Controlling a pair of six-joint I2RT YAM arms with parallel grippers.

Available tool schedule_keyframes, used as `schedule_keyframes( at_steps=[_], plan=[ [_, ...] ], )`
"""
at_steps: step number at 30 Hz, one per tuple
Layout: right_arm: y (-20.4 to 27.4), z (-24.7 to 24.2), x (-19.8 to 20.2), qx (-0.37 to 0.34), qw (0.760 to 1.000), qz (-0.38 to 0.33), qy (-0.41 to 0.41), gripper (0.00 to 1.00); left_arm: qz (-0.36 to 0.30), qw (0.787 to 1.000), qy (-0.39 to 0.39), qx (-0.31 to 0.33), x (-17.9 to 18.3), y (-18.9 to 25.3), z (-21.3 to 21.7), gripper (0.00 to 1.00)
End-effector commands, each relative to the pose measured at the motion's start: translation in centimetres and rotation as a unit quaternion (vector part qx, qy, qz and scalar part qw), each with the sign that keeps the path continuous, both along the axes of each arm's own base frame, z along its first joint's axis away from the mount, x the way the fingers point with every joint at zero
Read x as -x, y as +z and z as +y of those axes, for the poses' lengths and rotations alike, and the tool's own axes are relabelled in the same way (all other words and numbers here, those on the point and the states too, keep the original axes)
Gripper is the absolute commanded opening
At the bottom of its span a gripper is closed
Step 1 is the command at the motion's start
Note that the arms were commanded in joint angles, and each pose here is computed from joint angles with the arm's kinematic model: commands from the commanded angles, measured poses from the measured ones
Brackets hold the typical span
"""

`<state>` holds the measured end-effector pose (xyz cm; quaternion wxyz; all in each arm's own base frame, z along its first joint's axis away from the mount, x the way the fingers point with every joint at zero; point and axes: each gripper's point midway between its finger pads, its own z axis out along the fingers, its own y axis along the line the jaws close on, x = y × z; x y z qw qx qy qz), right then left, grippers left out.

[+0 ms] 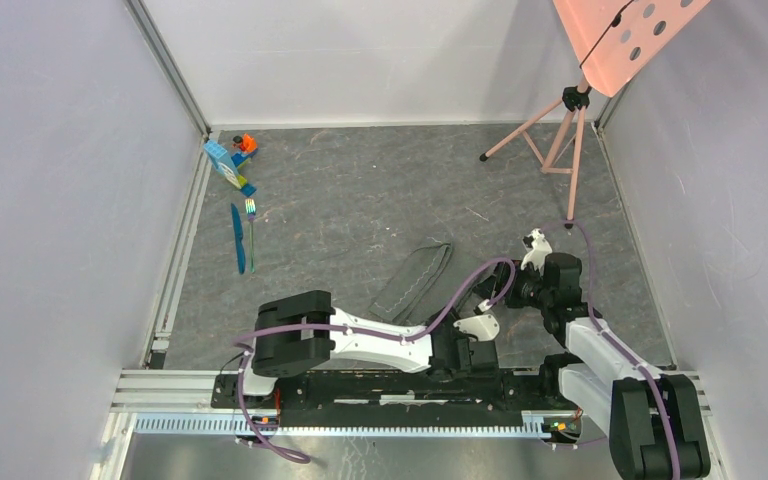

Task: Fold the napkin into a case and place the utensils inside
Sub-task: Fold the 2/3-rectangle-folded napkin at the center of the board.

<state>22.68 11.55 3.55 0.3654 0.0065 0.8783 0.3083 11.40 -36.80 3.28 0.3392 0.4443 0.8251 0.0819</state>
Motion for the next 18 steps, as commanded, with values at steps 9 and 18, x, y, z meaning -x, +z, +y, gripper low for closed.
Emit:
schedule_keyframes(
  at_steps=[9,18],
  plan=[
    [0.1,2.4,1.5,-0.112,0.993,0.039,-0.003,0.97,-0.04,0.999,0.013,-0.012,-1.2,-0.2,-0.3,0.27],
    [1.5,5.0,1.9,-0.213,0.972,0.091,-0.037,0.97,-0.045,0.998,0.027,0.021,-1.5,2.6,-0.2,0.02]
  ],
)
